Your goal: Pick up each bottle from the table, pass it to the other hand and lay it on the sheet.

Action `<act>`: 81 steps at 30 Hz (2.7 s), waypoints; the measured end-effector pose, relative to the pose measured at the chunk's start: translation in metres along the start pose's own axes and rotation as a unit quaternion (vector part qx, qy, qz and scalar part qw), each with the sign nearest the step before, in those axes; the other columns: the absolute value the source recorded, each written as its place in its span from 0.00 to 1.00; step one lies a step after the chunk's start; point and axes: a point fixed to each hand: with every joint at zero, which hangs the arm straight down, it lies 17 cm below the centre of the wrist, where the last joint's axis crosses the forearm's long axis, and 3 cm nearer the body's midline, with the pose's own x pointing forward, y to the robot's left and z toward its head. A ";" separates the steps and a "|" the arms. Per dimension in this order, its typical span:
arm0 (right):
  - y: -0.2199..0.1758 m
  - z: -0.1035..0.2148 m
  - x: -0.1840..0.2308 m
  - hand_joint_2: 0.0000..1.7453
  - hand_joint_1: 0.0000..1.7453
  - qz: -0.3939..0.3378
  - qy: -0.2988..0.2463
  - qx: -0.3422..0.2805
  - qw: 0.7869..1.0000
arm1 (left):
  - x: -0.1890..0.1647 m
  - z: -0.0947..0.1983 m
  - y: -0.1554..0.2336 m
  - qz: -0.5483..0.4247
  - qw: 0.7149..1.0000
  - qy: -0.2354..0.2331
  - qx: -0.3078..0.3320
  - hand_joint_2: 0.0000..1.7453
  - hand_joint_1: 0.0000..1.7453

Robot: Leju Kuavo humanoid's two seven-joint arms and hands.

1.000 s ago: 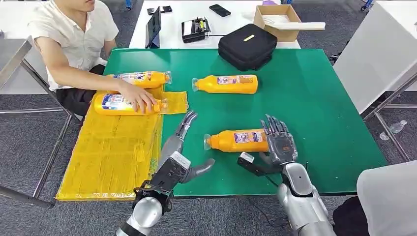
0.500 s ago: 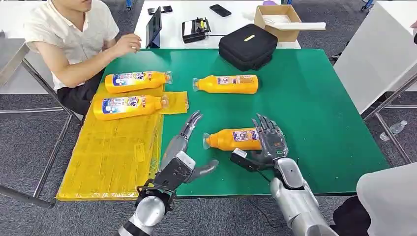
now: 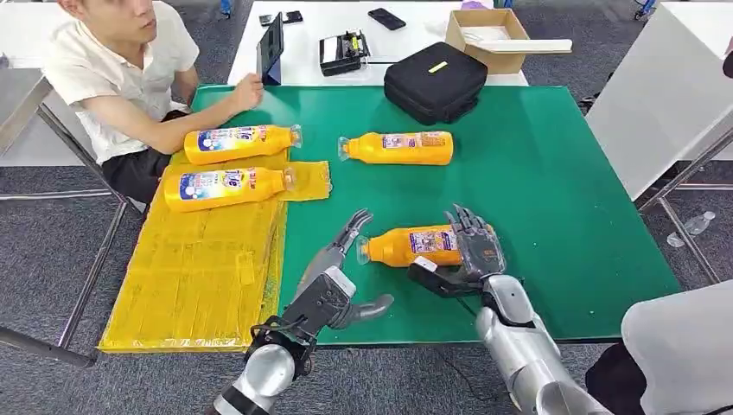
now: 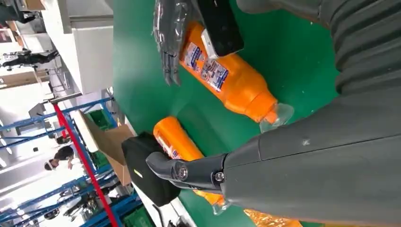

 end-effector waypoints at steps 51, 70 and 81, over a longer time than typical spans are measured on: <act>-0.014 0.039 -0.004 1.00 1.00 -0.279 -0.035 0.010 0.960 | 0.009 -0.001 0.033 0.101 0.993 -0.006 0.066 1.00 0.00; -0.133 0.012 0.133 1.00 1.00 -0.398 -0.160 -0.111 0.896 | -0.024 0.022 0.090 0.330 0.928 0.017 0.175 1.00 0.00; -0.154 0.014 0.157 1.00 1.00 -0.408 -0.181 -0.131 0.885 | -0.032 0.028 0.103 0.314 0.928 0.019 0.200 1.00 0.00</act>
